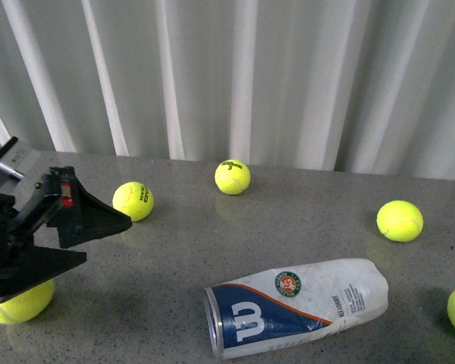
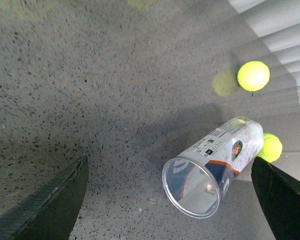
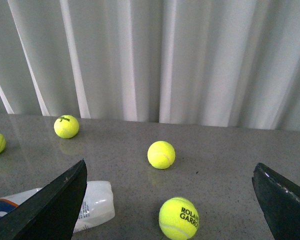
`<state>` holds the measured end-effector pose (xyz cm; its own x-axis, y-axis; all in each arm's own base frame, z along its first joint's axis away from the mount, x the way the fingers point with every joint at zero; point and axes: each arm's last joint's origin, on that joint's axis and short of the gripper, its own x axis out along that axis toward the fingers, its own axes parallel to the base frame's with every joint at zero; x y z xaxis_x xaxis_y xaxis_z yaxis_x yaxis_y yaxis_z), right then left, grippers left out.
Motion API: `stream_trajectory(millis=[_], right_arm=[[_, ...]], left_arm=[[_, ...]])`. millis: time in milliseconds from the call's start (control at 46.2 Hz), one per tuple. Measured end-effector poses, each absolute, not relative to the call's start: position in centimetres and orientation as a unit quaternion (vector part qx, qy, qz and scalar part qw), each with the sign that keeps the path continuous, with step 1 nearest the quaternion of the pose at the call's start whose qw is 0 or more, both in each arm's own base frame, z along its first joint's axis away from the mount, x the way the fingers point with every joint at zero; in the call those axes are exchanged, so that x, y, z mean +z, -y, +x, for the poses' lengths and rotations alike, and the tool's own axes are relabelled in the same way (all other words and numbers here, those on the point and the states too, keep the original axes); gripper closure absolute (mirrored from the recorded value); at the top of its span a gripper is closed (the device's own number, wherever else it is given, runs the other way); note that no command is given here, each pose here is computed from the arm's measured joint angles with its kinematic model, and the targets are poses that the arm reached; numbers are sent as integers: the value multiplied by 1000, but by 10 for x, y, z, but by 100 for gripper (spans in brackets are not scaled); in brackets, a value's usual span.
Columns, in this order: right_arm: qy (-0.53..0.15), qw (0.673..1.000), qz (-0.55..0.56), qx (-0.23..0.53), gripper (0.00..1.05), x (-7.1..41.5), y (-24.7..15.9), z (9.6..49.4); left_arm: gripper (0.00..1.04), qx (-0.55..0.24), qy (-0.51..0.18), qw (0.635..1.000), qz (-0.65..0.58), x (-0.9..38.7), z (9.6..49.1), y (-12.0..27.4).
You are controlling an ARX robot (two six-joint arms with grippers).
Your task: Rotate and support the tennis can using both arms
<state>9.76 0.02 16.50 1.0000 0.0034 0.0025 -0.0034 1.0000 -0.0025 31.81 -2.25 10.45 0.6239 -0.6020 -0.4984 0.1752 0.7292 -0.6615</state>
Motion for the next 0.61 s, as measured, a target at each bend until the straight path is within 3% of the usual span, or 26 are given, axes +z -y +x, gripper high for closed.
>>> stream_trajectory(millis=[281,605], right_arm=[[1,1000,-1,2,7,165,0,98],[1,1000,-1,2,7,165,0,98]], left_arm=[[7,-303,-421,797,-309,87,320,64],[7,-315,-460,769,-314,72,319,88]])
